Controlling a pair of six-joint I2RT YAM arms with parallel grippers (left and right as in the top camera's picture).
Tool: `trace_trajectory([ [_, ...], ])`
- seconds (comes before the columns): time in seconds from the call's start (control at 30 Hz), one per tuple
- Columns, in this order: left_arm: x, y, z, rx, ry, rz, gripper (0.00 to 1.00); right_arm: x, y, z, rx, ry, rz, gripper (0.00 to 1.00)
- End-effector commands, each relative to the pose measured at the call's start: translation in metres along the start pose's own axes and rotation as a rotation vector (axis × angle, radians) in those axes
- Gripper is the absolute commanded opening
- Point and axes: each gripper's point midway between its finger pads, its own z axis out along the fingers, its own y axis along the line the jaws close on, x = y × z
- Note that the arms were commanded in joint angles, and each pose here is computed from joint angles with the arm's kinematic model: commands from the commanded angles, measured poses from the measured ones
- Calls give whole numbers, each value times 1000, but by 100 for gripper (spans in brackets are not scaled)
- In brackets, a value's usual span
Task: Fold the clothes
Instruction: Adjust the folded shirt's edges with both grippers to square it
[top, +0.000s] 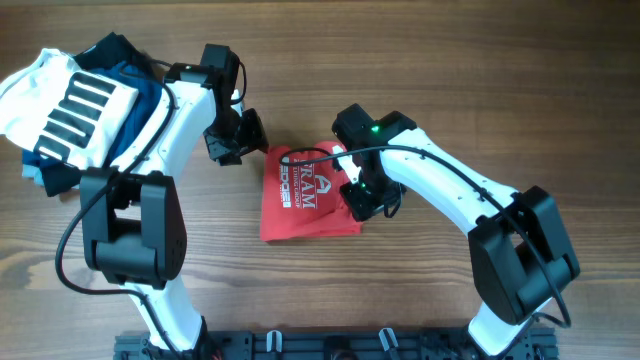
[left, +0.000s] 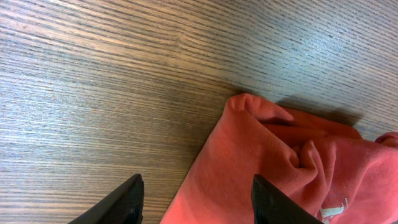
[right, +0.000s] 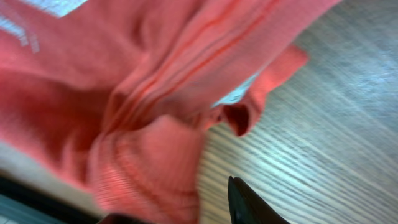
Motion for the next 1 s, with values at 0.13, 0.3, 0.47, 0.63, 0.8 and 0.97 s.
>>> trace_trajectory([
  [0.13,-3,-1,0,13,-8,20,55,-18,-5,-40,52,-190,85,38],
  [0.3,-19,-10,-3,47,-77,64,55,-16,5,-78,12,-312,99,38],
  [0.47,-39,-32,-6,125,-162,126,60,-24,30,-106,-119,-429,53,41],
  [0.63,-39,-46,-4,130,-189,249,62,-23,45,-93,-202,-370,7,40],
  [0.8,-31,-49,9,104,-159,308,63,-20,66,-75,-288,-289,-32,41],
  [0.97,-22,-39,29,69,-80,287,63,-12,74,-58,-281,-214,-46,41],
])
